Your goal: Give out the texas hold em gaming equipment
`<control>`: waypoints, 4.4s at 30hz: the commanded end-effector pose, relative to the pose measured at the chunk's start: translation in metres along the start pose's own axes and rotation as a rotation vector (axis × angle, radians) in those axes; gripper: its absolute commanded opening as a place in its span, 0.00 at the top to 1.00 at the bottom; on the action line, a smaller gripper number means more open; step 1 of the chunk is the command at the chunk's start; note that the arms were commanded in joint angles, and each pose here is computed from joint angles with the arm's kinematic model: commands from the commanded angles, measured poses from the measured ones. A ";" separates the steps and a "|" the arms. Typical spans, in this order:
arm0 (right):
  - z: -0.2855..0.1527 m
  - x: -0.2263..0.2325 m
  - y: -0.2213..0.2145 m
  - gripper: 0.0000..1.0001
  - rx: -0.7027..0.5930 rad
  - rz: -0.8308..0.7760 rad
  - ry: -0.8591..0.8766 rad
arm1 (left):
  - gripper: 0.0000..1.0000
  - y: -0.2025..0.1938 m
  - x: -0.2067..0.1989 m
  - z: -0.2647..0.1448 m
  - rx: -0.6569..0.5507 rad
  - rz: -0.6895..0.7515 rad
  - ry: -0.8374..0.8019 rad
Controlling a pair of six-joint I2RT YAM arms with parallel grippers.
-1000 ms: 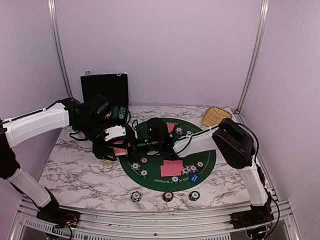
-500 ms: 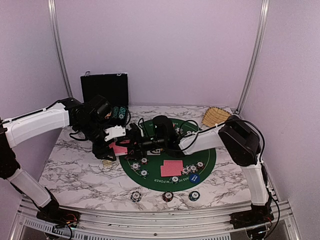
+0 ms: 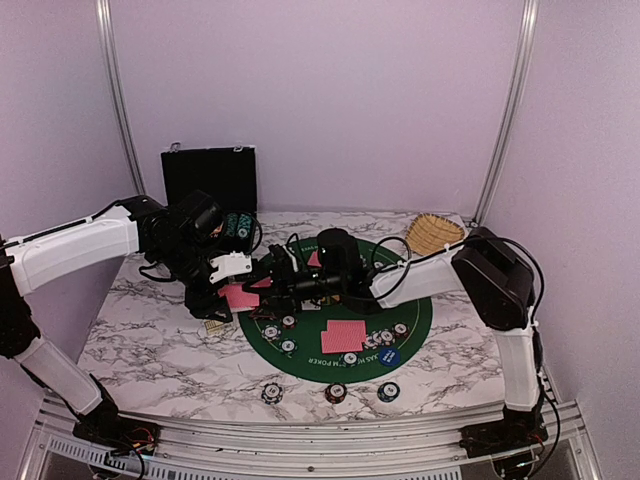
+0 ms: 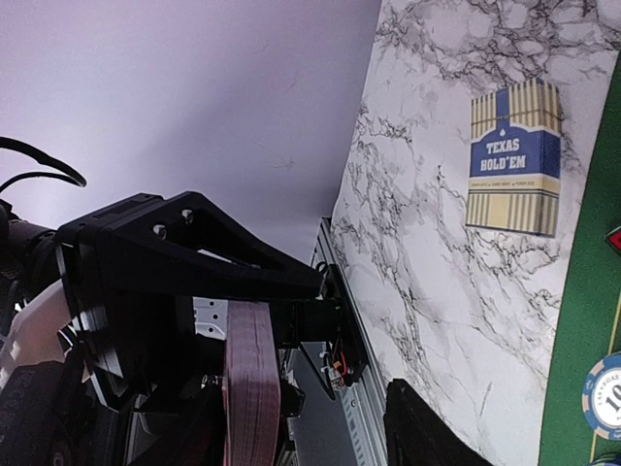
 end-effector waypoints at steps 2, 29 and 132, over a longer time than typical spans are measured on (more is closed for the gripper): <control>-0.012 0.026 0.000 0.49 -0.007 -0.043 0.049 | 0.94 0.005 0.001 -0.006 -0.019 0.012 0.013; -0.025 0.039 -0.014 0.80 0.006 -0.057 0.051 | 0.94 0.000 0.000 -0.001 0.001 0.009 0.008; -0.082 -0.094 0.047 1.00 0.091 -1.656 -1.753 | 0.98 -0.011 -0.002 -0.004 0.033 -0.011 0.027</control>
Point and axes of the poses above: each gripper's point midway between its finger pads, its own z axis out along the fingers, its own x axis along the line the jaws close on, y = z × x, the point moved 5 cm from there along -z, back along the fingers, and after that the axes turned 9 degrees about z, right-handed, at the moved point
